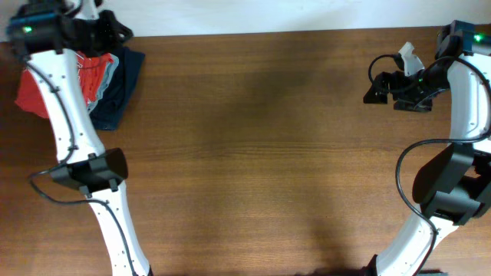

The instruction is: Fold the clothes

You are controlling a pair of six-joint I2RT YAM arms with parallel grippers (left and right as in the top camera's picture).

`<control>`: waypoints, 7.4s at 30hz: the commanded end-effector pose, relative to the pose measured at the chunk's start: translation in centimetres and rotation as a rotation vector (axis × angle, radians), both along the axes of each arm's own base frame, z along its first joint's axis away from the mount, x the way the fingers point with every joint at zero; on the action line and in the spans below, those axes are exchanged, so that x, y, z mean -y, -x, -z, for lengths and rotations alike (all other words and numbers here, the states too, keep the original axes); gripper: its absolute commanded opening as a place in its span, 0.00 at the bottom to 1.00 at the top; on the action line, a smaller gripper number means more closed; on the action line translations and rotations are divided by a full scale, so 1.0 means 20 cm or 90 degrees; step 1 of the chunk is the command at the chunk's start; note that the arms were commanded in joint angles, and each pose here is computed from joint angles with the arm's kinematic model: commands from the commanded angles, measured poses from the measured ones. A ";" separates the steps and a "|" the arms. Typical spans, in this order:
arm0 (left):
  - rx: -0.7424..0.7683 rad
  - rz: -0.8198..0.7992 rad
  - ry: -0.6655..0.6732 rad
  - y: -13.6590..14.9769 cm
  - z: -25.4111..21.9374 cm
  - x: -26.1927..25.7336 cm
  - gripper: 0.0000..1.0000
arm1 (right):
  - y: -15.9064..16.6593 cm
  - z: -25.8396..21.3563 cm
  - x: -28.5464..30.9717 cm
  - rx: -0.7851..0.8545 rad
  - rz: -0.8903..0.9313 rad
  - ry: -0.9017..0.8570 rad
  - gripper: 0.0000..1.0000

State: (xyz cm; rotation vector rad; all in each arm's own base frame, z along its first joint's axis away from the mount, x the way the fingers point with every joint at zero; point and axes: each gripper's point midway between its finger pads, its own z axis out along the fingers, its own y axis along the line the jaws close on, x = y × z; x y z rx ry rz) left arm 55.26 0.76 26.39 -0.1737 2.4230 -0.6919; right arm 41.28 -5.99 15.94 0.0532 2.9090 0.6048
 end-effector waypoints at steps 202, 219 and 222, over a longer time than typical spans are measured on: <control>0.110 0.010 -0.061 0.90 -0.83 0.26 0.99 | 0.84 0.02 -0.37 0.809 0.213 0.116 0.98; 0.157 -0.038 -0.112 0.94 -0.04 0.18 0.99 | 0.84 0.02 -0.37 0.809 0.213 0.116 0.99; 0.174 -0.040 -0.114 0.97 0.13 0.18 0.99 | 0.84 0.02 -0.37 0.809 0.213 0.116 0.99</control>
